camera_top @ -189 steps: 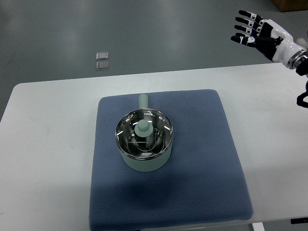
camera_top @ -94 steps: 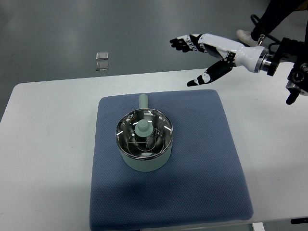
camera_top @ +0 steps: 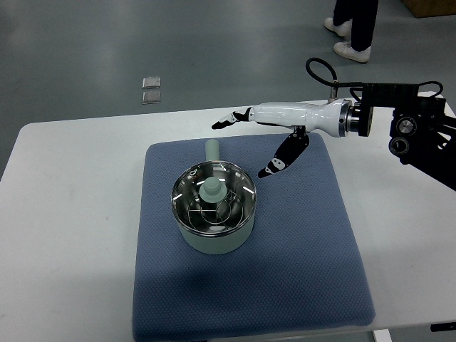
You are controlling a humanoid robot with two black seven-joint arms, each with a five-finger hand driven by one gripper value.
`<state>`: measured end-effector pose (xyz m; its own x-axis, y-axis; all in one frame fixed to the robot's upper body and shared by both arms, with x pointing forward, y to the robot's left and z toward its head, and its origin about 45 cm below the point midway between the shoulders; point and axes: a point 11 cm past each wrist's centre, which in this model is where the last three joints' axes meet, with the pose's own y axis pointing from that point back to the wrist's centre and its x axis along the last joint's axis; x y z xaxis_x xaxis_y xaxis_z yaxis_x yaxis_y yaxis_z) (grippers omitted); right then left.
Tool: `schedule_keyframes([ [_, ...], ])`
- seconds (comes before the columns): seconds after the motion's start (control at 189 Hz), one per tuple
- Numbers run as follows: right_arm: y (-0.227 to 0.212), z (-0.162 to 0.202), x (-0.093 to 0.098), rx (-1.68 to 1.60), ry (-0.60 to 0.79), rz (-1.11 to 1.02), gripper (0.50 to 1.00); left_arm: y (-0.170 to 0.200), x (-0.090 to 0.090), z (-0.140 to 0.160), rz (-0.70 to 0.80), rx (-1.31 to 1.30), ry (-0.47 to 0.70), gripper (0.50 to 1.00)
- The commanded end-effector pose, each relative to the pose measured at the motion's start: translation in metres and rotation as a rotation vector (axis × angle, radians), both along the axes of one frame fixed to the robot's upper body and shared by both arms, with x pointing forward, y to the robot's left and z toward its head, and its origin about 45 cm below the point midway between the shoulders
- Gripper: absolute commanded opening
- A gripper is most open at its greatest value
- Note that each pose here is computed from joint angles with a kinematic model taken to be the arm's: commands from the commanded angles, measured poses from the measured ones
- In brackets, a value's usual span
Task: Open lid and place right of pot
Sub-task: 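Reach the right hand over the saucepan toward the glass lid knob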
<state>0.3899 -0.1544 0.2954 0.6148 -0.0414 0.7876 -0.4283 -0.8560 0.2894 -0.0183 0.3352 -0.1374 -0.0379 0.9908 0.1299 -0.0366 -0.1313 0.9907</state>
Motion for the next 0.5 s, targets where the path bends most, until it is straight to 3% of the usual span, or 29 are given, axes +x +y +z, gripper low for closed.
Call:
schedule_keyframes([
  [0.0, 0.002, -0.002, 0.000, -0.029, -0.020, 0.009, 0.924, 0.000, 0.000, 0.000, 0.000, 0.000, 0.000, 1.000],
  [0.117, 0.010, -0.001, -0.002, -0.064, -0.050, 0.040, 0.893, 0.000, 0.000, 0.000, 0.000, 0.000, 0.000, 1.000],
  [0.493, 0.015, -0.003, -0.004, -0.070, -0.039, 0.056, 0.903, 0.000, 0.000, 0.000, 0.000, 0.000, 0.000, 1.000],
])
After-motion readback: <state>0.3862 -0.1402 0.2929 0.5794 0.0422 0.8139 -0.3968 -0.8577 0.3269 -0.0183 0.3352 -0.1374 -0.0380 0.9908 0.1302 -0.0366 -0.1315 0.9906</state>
